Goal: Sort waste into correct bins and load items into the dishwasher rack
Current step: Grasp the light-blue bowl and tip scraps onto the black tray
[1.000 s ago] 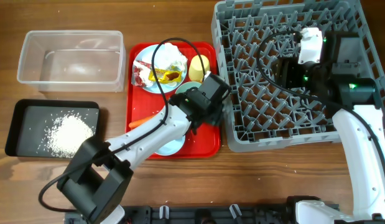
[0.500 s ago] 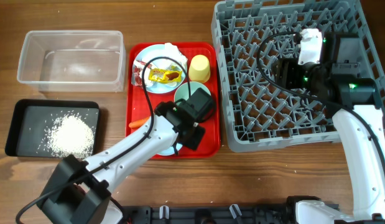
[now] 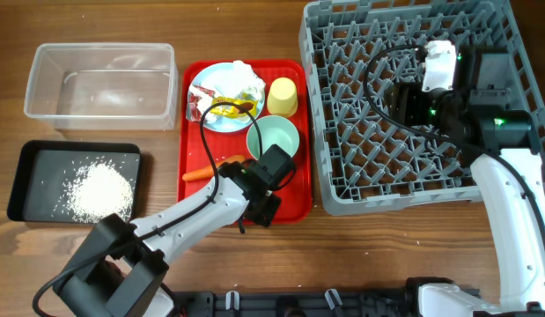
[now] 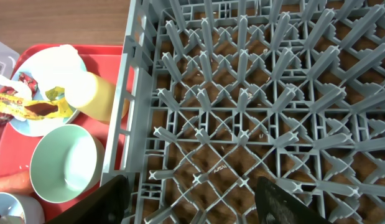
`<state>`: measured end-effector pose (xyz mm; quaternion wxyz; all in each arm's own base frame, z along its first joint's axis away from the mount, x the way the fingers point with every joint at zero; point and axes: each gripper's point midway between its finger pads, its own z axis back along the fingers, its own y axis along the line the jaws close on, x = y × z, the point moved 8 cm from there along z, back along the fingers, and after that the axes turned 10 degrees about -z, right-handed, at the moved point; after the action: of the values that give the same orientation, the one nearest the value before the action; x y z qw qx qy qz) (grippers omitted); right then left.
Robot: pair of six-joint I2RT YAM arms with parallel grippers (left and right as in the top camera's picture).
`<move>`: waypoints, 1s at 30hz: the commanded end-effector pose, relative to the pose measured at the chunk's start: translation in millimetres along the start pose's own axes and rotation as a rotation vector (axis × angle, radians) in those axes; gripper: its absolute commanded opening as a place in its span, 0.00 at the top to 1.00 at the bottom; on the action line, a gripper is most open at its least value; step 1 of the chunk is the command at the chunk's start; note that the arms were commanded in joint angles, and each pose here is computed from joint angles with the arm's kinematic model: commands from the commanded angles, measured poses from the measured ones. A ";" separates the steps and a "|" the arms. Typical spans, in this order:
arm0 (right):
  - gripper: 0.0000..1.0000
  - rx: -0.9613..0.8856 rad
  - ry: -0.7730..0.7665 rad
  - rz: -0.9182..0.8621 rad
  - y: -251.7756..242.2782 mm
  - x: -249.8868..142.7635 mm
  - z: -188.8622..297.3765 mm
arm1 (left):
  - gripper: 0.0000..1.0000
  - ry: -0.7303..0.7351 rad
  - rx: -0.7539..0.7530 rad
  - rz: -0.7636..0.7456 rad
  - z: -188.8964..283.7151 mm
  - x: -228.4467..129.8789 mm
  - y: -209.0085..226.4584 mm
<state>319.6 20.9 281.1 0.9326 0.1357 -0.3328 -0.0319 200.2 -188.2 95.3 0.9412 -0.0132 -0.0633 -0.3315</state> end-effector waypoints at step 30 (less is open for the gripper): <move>0.34 -0.003 -0.048 0.012 0.3 10.8 0.4 | 0.96 -0.723 -0.308 1.033 126.2 -166.8 253.5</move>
<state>324.1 20.5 284.6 0.9270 0.1345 -0.3488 -0.0303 218.2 117.1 215.6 0.9124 -0.2077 -0.2756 0.2202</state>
